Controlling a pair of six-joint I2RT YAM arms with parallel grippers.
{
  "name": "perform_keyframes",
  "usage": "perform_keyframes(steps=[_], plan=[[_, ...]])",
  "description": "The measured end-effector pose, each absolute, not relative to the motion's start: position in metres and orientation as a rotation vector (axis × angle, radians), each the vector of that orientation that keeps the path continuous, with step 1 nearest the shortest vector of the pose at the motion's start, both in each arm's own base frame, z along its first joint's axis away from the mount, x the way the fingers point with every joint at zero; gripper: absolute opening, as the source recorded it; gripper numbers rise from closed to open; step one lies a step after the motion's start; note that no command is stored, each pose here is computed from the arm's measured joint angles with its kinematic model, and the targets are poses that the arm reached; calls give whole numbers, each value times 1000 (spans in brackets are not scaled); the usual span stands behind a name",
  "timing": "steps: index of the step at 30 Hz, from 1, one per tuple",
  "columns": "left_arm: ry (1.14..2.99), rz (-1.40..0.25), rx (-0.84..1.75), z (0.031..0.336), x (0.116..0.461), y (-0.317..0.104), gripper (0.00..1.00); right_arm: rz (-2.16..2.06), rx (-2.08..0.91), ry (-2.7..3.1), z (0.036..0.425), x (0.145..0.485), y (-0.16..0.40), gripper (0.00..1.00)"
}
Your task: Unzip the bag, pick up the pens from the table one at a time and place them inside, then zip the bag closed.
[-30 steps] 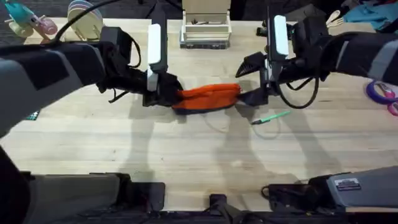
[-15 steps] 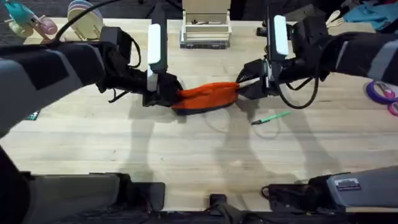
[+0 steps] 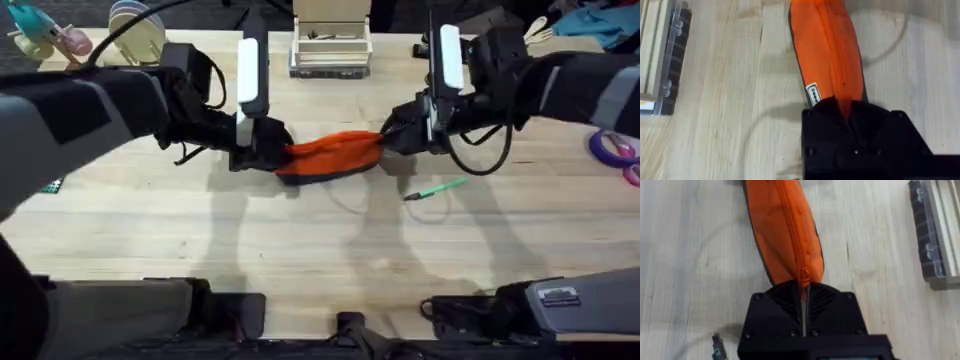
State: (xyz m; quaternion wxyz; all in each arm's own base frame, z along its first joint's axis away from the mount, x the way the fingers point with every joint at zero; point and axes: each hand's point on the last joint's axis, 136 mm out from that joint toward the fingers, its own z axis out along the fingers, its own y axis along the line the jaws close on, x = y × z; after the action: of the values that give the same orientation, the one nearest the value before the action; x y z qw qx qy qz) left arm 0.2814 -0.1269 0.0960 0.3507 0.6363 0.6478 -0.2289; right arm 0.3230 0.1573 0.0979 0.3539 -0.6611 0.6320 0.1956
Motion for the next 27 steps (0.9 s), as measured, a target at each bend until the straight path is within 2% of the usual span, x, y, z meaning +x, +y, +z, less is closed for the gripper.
perform_keyframes(steps=[27], plan=[[1644,-628,1628,102,280,-132,43,320,-1704,1520,154,320,154,33]])
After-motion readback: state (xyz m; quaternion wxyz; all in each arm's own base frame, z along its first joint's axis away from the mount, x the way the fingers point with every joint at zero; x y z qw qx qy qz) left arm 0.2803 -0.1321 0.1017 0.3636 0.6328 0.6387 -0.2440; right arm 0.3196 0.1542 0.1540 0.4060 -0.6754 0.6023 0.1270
